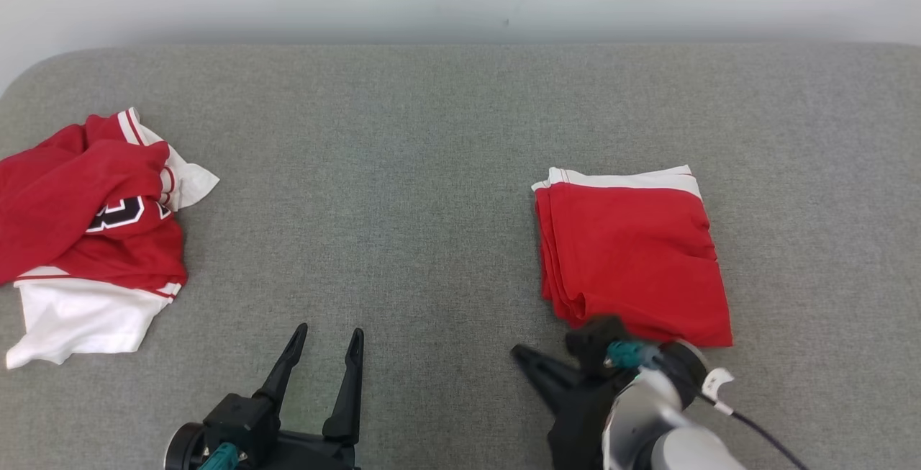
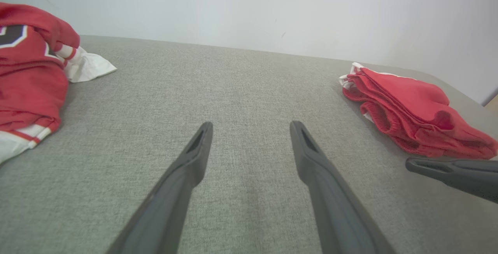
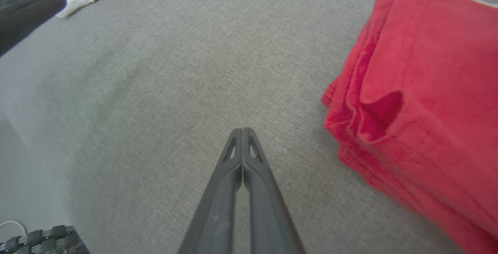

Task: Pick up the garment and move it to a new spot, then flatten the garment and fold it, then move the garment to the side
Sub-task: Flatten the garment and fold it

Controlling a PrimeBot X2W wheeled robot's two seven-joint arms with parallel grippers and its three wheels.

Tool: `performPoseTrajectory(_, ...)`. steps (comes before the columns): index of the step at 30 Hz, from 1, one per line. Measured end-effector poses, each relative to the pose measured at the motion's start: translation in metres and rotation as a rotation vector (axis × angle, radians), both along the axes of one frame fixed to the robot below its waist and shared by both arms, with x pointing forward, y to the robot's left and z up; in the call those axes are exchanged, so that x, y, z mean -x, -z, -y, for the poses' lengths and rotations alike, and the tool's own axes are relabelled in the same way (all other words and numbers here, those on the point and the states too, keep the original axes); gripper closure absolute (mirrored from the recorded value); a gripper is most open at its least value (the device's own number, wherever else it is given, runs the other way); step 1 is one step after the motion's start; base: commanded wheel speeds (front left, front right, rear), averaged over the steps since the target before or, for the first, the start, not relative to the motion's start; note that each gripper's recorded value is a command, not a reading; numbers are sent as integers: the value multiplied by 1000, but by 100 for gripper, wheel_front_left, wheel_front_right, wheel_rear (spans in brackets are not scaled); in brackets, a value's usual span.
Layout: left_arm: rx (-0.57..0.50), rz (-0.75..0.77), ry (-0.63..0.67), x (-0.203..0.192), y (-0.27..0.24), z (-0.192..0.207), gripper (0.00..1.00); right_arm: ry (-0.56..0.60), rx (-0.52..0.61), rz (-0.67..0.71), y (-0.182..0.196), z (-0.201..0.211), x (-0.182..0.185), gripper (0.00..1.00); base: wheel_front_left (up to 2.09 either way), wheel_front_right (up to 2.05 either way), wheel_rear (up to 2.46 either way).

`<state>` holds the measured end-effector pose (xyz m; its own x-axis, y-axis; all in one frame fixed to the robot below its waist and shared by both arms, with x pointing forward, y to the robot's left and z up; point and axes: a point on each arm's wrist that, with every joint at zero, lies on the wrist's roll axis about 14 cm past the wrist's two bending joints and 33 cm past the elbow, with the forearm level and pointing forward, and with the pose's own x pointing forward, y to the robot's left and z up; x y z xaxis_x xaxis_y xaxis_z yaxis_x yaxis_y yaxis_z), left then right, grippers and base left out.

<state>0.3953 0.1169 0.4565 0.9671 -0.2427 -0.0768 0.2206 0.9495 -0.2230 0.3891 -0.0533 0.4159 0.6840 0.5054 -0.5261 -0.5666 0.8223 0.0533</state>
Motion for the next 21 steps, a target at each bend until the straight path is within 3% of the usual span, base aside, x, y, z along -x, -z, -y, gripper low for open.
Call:
performPoseTrajectory(7,2,18,-3,2,-7,0,0,-34,-107,9,-17,-25,22,100,0,0,0)
performPoseTrajectory(15,8,46,-2,11,-17,1,0,89,-235,148,-58,-8,23,100,0,0,0)
performPoseTrajectory(16,8,49,-3,13,-18,1,0,117,-247,181,-65,-2,22,76,0,0,0)
performPoseTrajectory(17,8,54,-6,14,-20,0,0,151,-261,215,-72,5,20,0,0,0,0)
performPoseTrajectory(21,2,82,-16,19,-29,-2,0,299,-267,345,-90,45,16,0,0,0,0)
